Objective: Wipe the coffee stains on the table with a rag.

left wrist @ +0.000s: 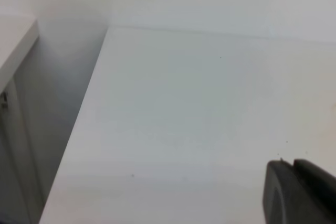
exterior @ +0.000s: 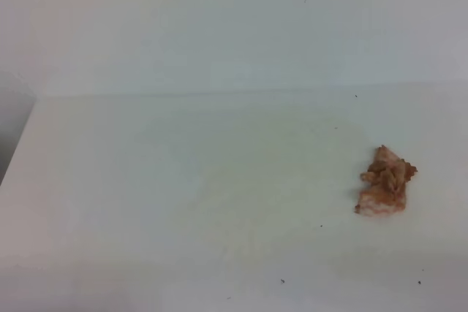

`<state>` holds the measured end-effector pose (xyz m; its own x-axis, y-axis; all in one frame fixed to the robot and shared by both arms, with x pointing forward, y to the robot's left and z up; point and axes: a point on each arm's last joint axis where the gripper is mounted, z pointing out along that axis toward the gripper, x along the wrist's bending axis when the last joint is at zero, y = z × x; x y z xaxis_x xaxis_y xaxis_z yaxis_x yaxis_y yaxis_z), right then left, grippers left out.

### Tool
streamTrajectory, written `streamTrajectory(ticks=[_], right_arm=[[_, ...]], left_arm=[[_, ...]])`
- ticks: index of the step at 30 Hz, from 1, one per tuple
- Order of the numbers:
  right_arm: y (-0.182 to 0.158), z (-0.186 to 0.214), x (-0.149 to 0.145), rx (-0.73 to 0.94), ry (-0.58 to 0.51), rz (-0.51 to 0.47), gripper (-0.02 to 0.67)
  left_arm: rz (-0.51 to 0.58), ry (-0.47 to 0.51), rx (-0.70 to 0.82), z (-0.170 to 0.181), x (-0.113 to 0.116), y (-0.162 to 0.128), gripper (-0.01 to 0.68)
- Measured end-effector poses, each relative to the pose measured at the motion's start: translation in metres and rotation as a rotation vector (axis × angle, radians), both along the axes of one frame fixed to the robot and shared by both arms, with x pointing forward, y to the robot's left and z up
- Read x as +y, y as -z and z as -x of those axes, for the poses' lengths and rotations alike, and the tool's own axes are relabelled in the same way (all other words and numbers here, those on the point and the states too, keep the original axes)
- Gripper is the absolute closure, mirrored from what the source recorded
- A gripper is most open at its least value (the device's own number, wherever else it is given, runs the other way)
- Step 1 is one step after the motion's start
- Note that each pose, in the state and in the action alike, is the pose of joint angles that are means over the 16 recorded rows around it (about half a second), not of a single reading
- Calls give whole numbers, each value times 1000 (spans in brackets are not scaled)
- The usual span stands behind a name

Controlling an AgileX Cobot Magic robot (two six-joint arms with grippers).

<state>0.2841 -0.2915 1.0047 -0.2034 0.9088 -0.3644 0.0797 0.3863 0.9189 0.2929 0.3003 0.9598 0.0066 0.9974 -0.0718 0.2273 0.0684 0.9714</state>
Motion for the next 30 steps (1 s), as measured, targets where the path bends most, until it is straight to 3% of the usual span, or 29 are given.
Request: streamTrajectory(ticks=[13,30], right_arm=[[11,1,-4,62,95,-30,650],[23,0,-5,114,114,-61,650]], left_arm=[[0,0,0,0,0,0,675],[0,0,0,0,0,0,675]])
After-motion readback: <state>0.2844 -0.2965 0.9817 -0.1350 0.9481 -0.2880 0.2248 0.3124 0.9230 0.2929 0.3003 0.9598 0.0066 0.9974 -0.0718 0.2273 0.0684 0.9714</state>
